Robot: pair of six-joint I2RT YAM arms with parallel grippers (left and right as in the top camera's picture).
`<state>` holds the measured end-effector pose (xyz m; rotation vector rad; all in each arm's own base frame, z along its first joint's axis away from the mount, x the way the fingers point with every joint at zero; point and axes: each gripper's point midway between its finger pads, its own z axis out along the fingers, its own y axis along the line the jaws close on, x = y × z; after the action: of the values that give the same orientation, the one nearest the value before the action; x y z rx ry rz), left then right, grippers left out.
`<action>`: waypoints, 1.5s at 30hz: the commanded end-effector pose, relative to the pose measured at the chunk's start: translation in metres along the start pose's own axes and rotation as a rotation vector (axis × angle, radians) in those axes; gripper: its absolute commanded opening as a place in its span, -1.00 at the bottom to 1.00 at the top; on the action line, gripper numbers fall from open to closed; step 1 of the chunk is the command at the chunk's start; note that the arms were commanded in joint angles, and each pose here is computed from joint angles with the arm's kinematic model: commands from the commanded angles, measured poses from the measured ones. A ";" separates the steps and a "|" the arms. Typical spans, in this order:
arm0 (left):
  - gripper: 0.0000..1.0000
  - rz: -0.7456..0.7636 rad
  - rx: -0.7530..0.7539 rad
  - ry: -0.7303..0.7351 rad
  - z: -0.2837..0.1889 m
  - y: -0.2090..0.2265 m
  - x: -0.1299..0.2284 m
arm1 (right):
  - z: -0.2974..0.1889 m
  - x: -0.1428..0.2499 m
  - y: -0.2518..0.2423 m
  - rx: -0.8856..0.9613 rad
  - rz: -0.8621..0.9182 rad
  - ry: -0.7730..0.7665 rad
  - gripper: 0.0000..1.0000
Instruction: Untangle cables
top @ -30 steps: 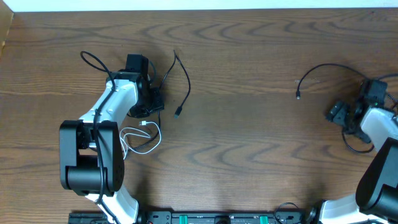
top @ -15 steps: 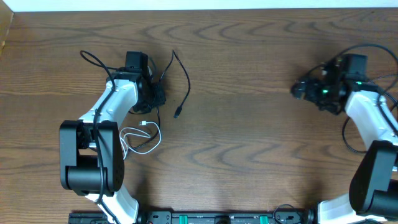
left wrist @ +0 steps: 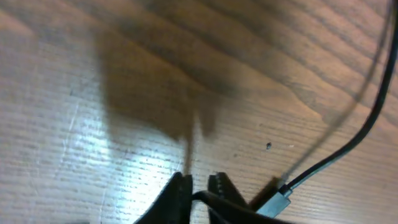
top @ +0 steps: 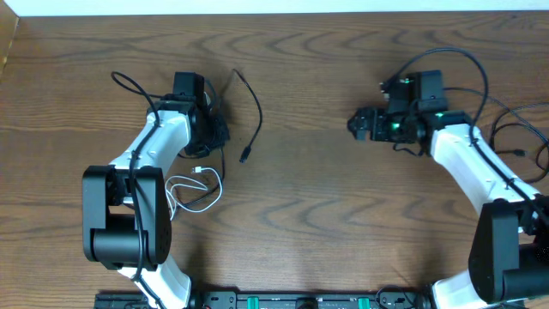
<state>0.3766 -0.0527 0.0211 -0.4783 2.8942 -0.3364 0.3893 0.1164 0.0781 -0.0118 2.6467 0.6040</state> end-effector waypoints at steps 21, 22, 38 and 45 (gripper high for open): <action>-0.85 -0.031 0.367 0.053 -0.030 -0.070 -0.009 | 0.013 0.015 0.066 -0.132 -0.146 0.028 0.99; -0.85 -0.028 0.365 0.044 -0.030 -0.070 -0.011 | 0.013 0.015 0.067 -0.134 -0.147 0.027 0.99; 0.71 -0.119 0.098 -0.027 -0.044 -0.003 -0.021 | 0.017 0.031 0.123 -0.281 -0.308 0.037 0.99; 0.71 -0.172 0.015 -0.103 -0.062 0.029 -0.035 | 0.021 0.059 0.162 -0.346 -0.623 0.044 0.98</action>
<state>0.3852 -0.0244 0.0699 -0.6823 2.7885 -0.4733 0.3413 0.2585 0.1014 -0.6766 2.4542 0.8432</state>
